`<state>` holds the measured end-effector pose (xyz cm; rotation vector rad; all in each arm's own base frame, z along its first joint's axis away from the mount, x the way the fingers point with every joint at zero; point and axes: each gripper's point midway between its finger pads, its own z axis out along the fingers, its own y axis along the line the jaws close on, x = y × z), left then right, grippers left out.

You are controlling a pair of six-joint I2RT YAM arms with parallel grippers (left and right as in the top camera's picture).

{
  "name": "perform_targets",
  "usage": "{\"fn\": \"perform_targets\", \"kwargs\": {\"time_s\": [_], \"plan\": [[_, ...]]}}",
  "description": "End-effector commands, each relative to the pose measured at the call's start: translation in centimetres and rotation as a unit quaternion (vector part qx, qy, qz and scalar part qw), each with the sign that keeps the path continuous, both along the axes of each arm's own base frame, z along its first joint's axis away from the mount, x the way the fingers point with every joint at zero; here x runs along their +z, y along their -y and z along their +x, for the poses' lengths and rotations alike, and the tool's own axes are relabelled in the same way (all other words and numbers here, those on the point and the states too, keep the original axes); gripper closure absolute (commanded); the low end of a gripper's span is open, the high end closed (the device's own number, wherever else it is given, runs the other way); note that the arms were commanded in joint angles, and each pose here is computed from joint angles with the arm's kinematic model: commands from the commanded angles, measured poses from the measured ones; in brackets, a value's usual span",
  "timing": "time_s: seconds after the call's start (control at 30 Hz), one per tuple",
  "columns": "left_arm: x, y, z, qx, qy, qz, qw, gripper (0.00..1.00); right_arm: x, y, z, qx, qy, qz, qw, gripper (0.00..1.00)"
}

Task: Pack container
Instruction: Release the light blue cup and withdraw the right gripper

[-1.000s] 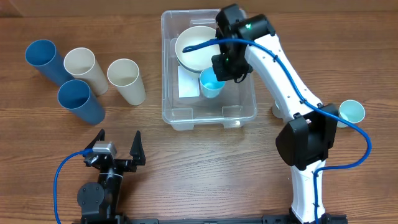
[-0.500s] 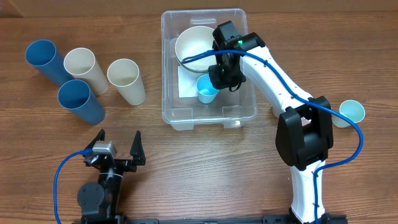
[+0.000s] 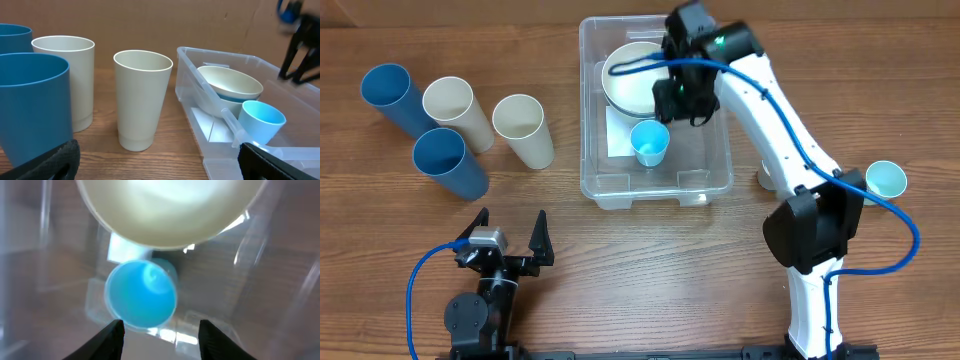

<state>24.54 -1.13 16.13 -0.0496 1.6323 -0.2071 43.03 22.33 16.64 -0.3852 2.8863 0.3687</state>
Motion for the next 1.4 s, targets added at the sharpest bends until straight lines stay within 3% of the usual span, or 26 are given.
{"fn": "perform_targets", "kwargs": {"time_s": [0.0, 0.07, 0.33, 0.57, 0.7, 0.97, 1.13, 1.37], "plan": [[0.0, -0.1, 0.0, 0.000, 0.002, -0.004, 1.000, 0.00, 7.1, 0.5, 0.0, -0.004, 0.062, 0.020, 0.998, 0.49], [0.0, -0.1, 0.0, 0.000, 0.002, -0.004, 1.000, 0.00, 9.6, 2.6, -0.5, -0.024, 0.073, 0.011, 0.997, 0.45], [0.0, -0.1, 0.0, 0.000, 0.002, -0.004, 1.000, 0.00, 15.5, 10.2, -0.4, -0.128, 0.126, 0.027, 0.983, 0.45], [0.0, -0.1, 0.0, 0.000, 0.002, -0.004, 1.000, 0.00, 20.0, 20.9, -4.3, -0.269, 0.170, -0.015, 0.948, 0.45], [0.0, -0.1, 0.0, 0.000, 0.002, -0.004, 1.000, 0.00, 16.4, 28.6, -7.5, -0.418, 0.093, -0.037, 0.903, 0.41], [0.0, -0.1, 0.0, 0.000, 0.002, -0.004, 1.000, 0.00, 3.2, 36.1, -11.0, -0.528, -0.072, -0.066, 0.844, 0.36], [0.0, -0.1, 0.0, 0.000, 0.002, -0.004, 1.000, 0.00, -2.3, 39.3, -12.6, -0.594, -0.099, -0.034, 0.797, 0.37], [0.0, -0.1, 0.0, 0.000, 0.002, -0.004, 1.000, 0.00, -4.0, 43.1, -12.9, -0.657, -0.070, -0.006, 0.751, 0.44]]}}
